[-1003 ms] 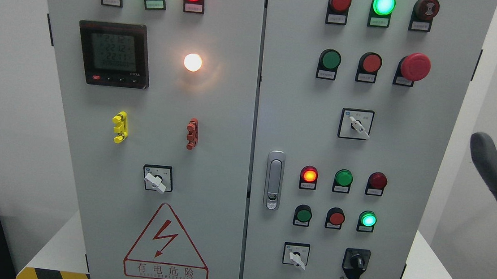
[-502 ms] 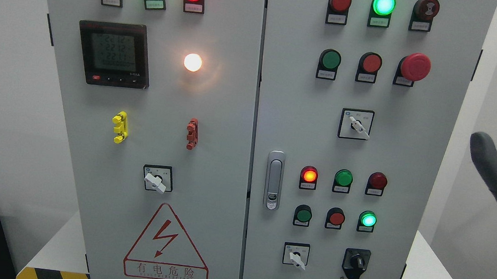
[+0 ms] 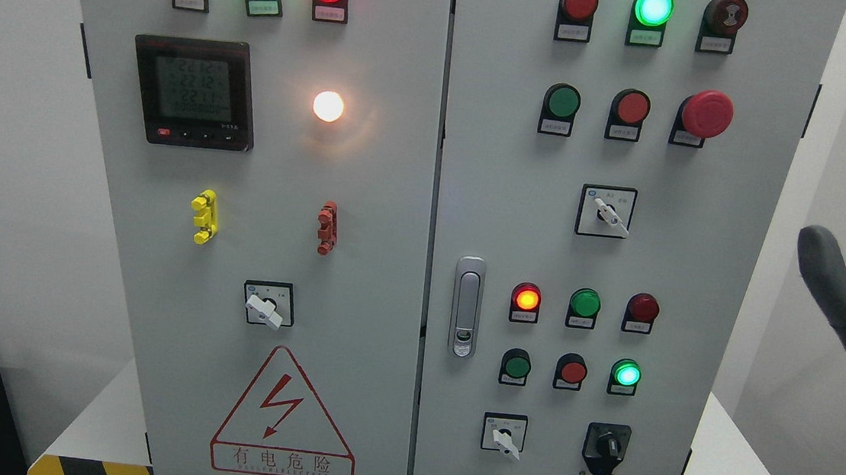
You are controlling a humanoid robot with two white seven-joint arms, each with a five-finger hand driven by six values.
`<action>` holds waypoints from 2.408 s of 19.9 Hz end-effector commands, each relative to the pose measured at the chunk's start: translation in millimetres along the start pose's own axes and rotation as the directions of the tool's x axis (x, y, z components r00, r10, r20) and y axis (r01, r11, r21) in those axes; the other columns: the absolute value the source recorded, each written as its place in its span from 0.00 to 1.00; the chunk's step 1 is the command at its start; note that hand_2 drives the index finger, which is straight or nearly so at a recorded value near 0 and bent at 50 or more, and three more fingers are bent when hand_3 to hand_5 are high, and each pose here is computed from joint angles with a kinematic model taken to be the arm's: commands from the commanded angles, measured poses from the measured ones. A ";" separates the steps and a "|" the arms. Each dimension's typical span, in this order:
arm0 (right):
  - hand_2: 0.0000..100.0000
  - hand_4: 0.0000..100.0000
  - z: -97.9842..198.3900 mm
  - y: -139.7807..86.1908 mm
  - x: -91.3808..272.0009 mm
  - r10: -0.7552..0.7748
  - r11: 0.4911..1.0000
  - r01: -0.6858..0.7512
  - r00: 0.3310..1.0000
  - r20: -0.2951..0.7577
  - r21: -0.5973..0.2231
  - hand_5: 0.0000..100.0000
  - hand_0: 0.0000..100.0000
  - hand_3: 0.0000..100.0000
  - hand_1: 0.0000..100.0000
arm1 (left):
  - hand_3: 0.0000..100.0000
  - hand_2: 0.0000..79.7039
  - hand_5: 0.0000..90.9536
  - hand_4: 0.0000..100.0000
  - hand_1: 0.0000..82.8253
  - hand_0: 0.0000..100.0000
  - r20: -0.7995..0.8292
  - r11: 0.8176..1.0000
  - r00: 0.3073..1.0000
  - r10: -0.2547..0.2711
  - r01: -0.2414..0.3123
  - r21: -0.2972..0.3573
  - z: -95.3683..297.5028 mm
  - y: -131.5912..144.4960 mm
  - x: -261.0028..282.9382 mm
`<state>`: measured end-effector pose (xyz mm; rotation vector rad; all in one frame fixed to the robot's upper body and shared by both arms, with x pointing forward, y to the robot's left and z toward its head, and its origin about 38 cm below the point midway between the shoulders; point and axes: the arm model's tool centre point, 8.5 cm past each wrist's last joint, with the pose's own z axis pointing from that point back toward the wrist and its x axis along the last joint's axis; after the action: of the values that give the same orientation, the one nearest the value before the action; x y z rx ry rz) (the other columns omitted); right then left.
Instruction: Rotate and turn off gray switch
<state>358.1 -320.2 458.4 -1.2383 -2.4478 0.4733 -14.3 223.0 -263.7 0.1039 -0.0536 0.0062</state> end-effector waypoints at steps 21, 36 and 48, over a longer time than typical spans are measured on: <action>0.27 0.33 31.3 52.9 25.6 -0.054 0.998 0.056 0.996 -0.066 0.020 0.25 0.25 0.48 0.27 | 0.00 0.00 0.00 0.00 0.47 0.12 -0.025 1.000 0.999 0.022 -0.022 0.005 1.1 0.4 -8.2; 0.62 0.56 32.9 110.8 26.9 -0.015 0.997 0.032 0.971 -0.239 0.068 0.63 0.15 0.73 0.21 | 0.00 0.00 0.00 0.00 0.47 0.12 -0.024 1.000 0.999 0.022 -0.022 0.005 1.1 0.4 -8.0; 0.61 0.57 16.2 131.6 29.3 0.064 0.993 -0.031 0.953 -0.296 0.115 0.64 0.04 0.74 0.27 | 0.00 0.00 0.00 0.00 0.47 0.12 -0.025 1.000 0.999 0.022 -0.022 0.005 1.1 0.4 -8.2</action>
<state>410.8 -245.6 396.1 -1.2519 -2.1467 0.3695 -14.5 223.3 -263.6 0.1081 -0.0536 0.0063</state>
